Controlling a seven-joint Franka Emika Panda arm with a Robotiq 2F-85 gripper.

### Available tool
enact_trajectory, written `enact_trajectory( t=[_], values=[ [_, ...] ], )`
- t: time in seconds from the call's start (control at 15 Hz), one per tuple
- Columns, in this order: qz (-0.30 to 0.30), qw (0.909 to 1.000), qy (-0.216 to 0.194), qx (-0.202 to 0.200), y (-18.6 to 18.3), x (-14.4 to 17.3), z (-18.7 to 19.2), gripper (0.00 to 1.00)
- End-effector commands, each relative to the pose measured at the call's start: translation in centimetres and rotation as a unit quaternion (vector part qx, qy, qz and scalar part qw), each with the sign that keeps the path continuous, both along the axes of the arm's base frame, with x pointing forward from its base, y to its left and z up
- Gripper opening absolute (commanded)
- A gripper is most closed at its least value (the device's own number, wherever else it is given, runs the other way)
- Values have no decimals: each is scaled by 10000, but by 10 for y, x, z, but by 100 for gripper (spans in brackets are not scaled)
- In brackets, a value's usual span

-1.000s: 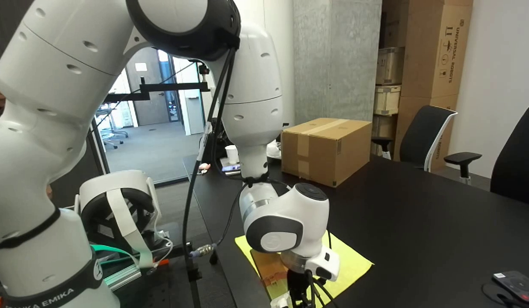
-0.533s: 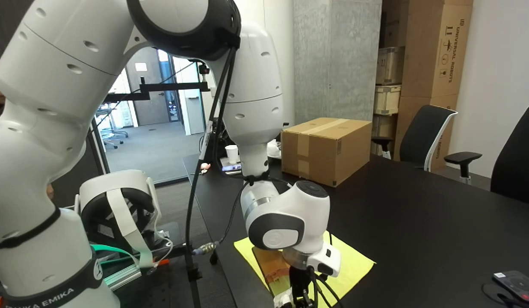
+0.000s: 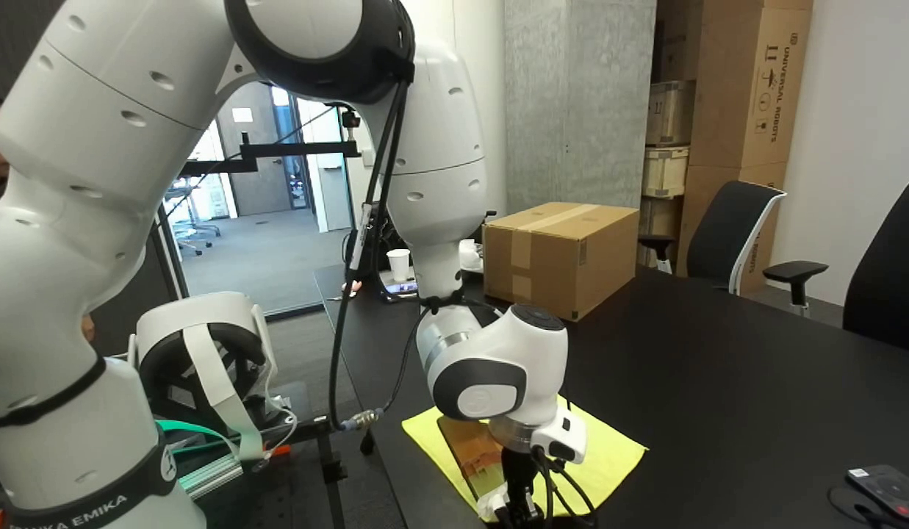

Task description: Fold the towel on the table.

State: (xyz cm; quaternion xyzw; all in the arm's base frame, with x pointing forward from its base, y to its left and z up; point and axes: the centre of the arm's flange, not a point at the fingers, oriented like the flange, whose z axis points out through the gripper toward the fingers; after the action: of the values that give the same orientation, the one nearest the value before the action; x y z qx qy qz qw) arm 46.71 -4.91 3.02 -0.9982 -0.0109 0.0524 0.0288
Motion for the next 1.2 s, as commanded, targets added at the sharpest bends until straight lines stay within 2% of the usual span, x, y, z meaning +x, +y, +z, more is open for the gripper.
enact_trajectory(
  t=[0.0, 0.47, 0.93, 1.13],
  values=[
    [-35, 10000, 40, -54, 0, 9, 6, 8],
    [-425, 9989, 150, 86, 1, 32, 30, 7],
    [-1082, 9931, -18, 460, 21, 88, 58, 7],
    [-1258, 9908, -67, 492, 29, 117, 67, 7]
  ],
)
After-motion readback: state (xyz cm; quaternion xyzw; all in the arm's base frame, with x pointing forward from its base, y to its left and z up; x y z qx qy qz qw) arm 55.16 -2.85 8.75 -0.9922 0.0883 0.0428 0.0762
